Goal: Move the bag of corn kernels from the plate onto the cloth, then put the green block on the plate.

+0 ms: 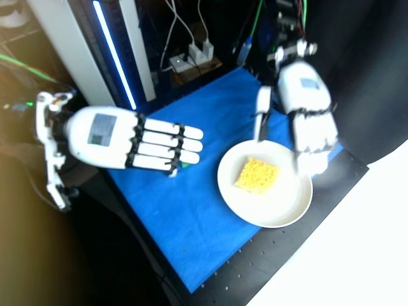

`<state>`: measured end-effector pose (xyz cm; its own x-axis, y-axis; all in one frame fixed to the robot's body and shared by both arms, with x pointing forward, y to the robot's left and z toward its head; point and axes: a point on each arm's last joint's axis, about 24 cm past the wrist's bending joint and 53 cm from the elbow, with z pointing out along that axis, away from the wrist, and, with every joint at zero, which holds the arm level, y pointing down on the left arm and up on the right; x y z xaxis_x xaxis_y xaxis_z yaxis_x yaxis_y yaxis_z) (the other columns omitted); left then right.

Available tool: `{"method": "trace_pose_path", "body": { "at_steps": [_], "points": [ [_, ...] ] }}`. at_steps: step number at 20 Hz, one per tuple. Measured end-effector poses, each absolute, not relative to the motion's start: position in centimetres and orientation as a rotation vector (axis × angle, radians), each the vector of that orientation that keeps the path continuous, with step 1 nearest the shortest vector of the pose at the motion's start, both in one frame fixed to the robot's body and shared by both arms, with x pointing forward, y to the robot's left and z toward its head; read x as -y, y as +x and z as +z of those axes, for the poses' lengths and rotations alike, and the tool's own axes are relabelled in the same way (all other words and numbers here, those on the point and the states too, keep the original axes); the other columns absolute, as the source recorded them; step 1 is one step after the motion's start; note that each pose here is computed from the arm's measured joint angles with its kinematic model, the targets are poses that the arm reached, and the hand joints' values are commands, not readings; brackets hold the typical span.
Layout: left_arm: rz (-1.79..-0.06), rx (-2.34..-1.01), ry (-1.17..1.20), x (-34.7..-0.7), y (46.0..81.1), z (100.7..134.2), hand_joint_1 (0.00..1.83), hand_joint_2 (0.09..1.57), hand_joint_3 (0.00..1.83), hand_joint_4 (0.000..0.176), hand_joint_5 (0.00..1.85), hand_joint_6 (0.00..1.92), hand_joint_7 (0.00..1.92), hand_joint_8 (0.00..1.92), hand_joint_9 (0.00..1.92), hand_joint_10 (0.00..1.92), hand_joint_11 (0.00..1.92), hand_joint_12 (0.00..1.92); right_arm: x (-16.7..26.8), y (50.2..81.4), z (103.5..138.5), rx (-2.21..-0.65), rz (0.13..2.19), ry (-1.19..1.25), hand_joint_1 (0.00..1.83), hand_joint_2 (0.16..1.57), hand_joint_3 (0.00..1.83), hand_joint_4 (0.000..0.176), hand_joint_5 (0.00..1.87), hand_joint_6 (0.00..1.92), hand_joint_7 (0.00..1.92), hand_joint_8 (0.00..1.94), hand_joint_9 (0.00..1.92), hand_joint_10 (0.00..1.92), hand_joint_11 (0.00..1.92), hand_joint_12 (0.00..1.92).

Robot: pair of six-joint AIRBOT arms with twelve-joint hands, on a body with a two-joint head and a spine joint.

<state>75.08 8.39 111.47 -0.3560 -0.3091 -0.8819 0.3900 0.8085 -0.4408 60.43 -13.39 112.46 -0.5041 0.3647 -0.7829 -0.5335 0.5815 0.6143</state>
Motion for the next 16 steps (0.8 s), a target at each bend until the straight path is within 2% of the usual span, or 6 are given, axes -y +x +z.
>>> {"method": "trace_pose_path", "body": {
  "at_steps": [6,9,12,14,15,16],
  "points": [
    [-0.752,-1.887,0.102,-4.9,74.7,108.5,0.74,1.13,0.00,0.025,0.09,0.01,0.11,0.01,0.09,0.01,0.00,0.64,13.4,60.4,112.6,-1.787,1.108,-0.134,0.49,1.43,0.00,0.000,0.00,0.00,0.00,0.00,0.00,0.25,0.00,1.86],
    [-0.738,-1.940,0.120,-4.3,74.5,106.5,0.79,1.21,0.02,0.000,0.22,0.02,0.23,0.02,0.24,0.04,0.00,0.88,13.4,60.4,112.6,-1.787,1.111,-0.130,0.52,1.43,0.00,0.000,0.00,0.00,0.01,0.00,0.00,0.28,0.00,1.79],
    [-0.720,-1.933,0.154,-3.7,74.6,106.2,0.97,1.27,0.00,0.000,0.52,0.05,0.50,0.05,0.52,0.13,0.07,1.50,13.4,60.4,112.6,-1.787,1.112,-0.129,0.46,1.44,0.00,0.000,0.00,0.00,0.00,0.00,0.00,0.21,0.00,1.70],
    [-0.720,-1.927,0.163,-3.3,74.7,106.3,1.04,1.29,0.00,0.000,0.69,0.01,0.62,0.09,0.47,0.69,0.29,1.66,13.4,60.4,112.6,-1.789,1.113,-0.128,0.48,1.44,0.00,0.000,0.00,0.00,0.01,0.00,0.00,0.26,0.00,1.81],
    [-0.716,-1.926,0.162,-3.4,74.8,106.3,1.06,1.29,0.00,0.000,0.67,1.14,0.52,0.51,0.44,1.04,0.32,1.73,13.4,60.4,112.6,-1.789,1.114,-0.127,0.53,1.43,0.00,0.000,0.00,0.00,0.03,0.01,0.00,0.30,0.00,1.82],
    [-0.709,-1.924,0.158,-3.7,75.1,106.3,1.04,1.31,0.00,0.000,0.63,1.44,0.37,0.88,0.36,1.24,0.29,1.77,13.4,60.4,112.6,-1.790,1.117,-0.123,0.53,1.43,0.00,0.000,0.00,0.00,0.03,0.01,0.00,0.32,0.00,1.82]
  ]
}}
